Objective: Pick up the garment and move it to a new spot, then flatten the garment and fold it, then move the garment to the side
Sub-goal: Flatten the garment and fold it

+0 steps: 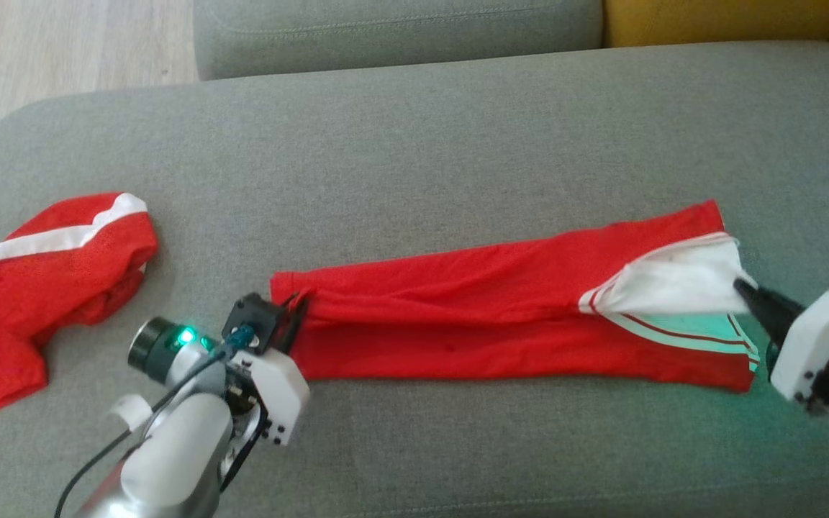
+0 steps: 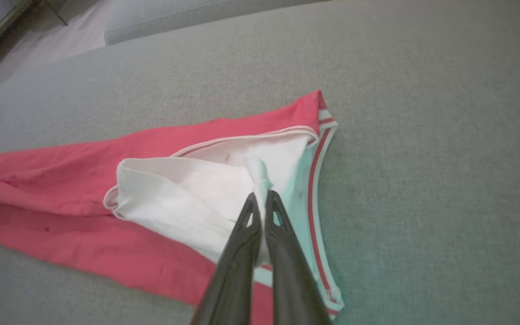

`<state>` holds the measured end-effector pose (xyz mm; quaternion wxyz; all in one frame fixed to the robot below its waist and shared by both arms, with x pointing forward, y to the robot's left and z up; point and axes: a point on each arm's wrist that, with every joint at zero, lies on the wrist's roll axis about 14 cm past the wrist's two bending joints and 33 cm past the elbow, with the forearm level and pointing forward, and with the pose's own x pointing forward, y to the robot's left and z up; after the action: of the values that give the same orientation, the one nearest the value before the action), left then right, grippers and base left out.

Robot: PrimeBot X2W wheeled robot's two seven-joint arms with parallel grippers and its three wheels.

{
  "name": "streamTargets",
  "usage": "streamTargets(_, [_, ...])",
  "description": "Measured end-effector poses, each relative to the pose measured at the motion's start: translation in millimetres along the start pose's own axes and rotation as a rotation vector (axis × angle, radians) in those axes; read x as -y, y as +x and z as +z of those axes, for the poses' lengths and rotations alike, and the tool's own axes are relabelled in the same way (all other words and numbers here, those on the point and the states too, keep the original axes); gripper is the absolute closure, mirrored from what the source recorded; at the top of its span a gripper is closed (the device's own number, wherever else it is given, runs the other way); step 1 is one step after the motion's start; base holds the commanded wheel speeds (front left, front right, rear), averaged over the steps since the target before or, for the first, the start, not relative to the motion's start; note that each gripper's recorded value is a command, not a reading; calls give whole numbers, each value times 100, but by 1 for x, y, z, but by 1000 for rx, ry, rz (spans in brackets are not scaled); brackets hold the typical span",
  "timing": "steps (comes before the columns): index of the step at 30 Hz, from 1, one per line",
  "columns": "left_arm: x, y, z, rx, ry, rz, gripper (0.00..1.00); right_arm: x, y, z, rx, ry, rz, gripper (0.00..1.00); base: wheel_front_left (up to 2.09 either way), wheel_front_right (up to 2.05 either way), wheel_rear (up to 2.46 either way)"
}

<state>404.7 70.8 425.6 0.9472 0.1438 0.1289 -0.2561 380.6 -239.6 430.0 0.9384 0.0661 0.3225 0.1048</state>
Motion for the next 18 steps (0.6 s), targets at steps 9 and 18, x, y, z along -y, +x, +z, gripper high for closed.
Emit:
streamTargets(9, [11, -13, -15, -51, -13, -1, 0, 7, -21, -38, -162, 2, -29, 0, 0, 0, 0])
streamTargets(18, [-15, -26, 10, 83, -144, 170, 0, -7, -35, 37, 194, -16, -50, 0, 0, 0, 0])
